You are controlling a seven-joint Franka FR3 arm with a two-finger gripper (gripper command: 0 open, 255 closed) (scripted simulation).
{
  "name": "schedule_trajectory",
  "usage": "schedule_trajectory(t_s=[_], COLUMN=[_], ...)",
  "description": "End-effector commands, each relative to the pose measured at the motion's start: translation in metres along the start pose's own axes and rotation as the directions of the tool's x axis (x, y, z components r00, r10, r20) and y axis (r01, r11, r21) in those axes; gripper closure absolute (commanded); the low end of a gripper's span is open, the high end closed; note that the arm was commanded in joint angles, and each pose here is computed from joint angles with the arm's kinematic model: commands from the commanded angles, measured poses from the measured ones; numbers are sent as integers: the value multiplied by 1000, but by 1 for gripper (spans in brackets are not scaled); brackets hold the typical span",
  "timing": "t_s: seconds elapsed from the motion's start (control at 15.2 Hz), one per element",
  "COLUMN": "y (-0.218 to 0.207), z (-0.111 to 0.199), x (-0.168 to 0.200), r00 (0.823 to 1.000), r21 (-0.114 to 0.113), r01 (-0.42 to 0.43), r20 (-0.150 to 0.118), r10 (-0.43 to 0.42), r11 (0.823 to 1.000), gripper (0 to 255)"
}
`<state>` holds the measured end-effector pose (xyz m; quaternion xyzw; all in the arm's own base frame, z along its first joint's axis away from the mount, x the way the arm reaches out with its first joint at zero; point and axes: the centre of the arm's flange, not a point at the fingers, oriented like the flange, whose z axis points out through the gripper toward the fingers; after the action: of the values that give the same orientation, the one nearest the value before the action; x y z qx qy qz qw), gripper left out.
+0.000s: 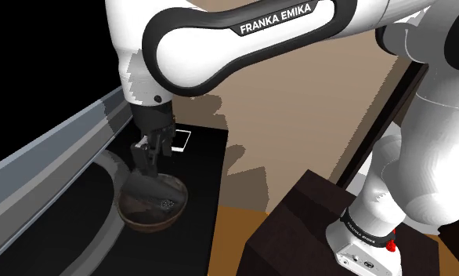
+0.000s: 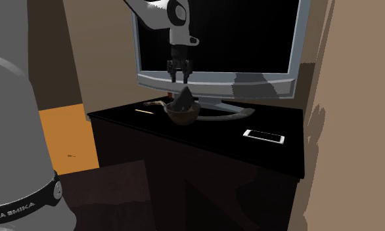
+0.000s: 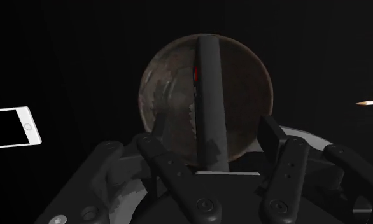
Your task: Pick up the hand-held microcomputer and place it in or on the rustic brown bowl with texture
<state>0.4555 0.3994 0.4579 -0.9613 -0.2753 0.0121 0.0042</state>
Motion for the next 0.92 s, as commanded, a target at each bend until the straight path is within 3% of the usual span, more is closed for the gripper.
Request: schedule_trajectory(t_s=[0.0,0.2,0.46,0.86], y=[0,0,0,0], z=[0,0,-50,-50], x=[0,0,0,0], r00=[1000,1000,1000,1000], r21=[0,0,0,0], r01=[0,0,0,0], r20=[0,0,0,0], r10=[0,0,0,0], r11=[1000,1000,1000,1000], gripper=[0,0,0,0])
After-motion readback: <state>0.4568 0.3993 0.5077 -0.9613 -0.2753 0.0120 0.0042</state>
